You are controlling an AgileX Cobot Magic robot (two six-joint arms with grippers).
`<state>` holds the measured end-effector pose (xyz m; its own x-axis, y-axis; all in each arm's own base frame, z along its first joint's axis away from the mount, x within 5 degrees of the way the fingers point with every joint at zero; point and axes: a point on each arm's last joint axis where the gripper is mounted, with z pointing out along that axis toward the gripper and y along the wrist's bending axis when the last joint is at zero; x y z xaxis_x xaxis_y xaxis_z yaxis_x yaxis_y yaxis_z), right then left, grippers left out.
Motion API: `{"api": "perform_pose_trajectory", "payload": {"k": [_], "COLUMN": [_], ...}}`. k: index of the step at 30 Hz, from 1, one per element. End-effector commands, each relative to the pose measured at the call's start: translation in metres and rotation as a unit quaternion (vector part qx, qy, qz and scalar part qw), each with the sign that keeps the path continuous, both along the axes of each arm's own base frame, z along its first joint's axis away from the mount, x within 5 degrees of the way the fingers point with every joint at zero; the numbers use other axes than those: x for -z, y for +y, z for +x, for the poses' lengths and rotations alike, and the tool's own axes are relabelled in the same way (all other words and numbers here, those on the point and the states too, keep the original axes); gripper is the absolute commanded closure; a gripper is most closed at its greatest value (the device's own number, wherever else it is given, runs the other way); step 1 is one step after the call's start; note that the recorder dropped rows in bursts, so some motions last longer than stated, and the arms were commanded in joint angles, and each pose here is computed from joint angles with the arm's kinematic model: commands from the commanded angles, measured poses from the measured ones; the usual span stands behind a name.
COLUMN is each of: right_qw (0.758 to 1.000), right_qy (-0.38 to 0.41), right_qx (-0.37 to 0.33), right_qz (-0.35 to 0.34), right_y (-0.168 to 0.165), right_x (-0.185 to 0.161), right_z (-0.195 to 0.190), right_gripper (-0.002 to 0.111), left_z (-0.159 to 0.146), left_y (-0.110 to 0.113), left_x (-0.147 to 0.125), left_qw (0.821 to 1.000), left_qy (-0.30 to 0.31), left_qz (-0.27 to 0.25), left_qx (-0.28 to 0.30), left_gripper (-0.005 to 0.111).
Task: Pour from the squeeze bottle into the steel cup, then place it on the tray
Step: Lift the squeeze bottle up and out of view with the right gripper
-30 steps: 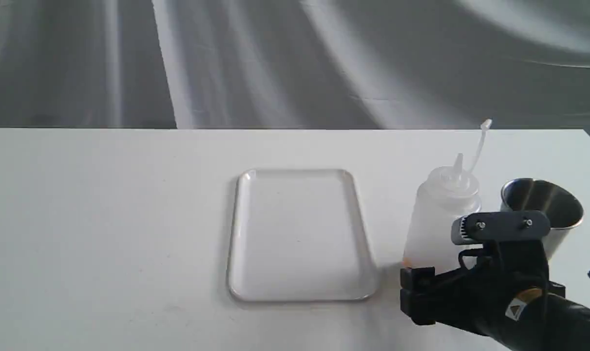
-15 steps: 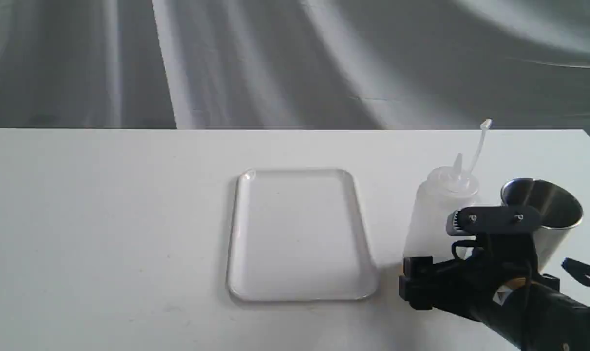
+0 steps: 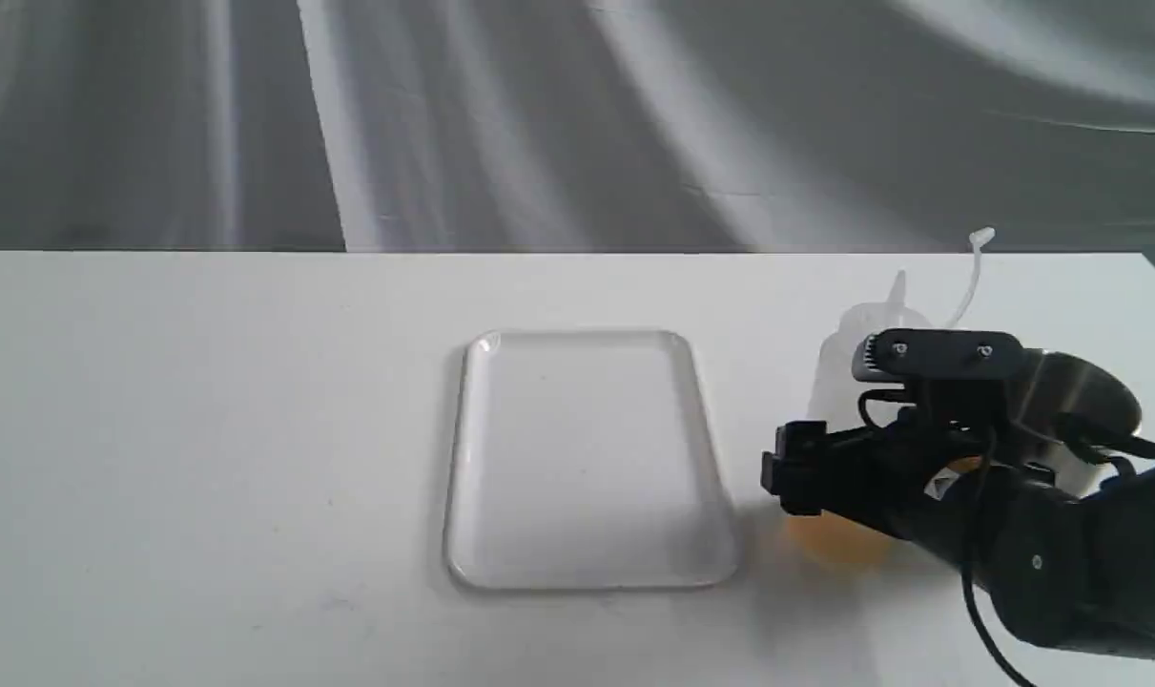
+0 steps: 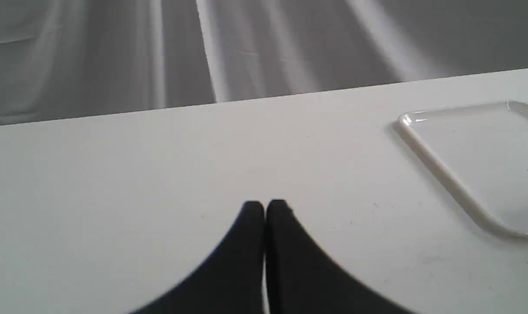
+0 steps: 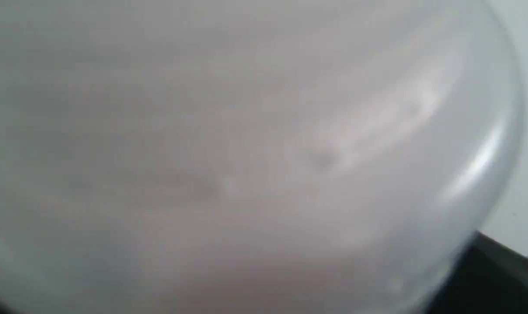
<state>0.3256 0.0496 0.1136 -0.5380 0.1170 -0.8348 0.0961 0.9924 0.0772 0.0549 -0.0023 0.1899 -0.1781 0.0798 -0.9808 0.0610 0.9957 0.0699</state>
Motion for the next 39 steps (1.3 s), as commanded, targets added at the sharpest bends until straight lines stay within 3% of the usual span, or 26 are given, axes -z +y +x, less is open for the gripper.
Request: {"api": "perform_pose_trajectory", "payload": {"k": [1,10,18,26,39], "right_qw": [1.0,1.0,1.0,0.999,0.991], "right_qy": [-0.001,-0.003,-0.004,-0.03,-0.116], "right_qx": [-0.007,-0.007,-0.016,-0.021,-0.065], "right_qz": [-0.005,-0.006,-0.009,-0.002,0.013], "right_y": [0.001,0.001,0.003,0.004,0.005], "right_x": [0.0,0.0,0.0,-0.024,-0.119], "right_z": [0.006,0.007,0.006,0.005,-0.021], "right_gripper": [0.024,0.031,0.063,0.084,0.086], "left_z": [0.0,0.0,0.0,0.0,0.0], "left_y": [0.0,0.0,0.0,0.0,0.0], "left_x": [0.001,0.001,0.001,0.001,0.001], "left_qw": [1.0,1.0,1.0,1.0,1.0], "left_qy": [-0.002,-0.002,-0.002,-0.002,-0.002], "left_qz": [-0.003,-0.003,-0.002,-0.002,-0.001], "left_qx": [0.003,0.003,0.003,0.003,0.003], "left_gripper": [0.107,0.107,0.107,0.107,0.107]}}
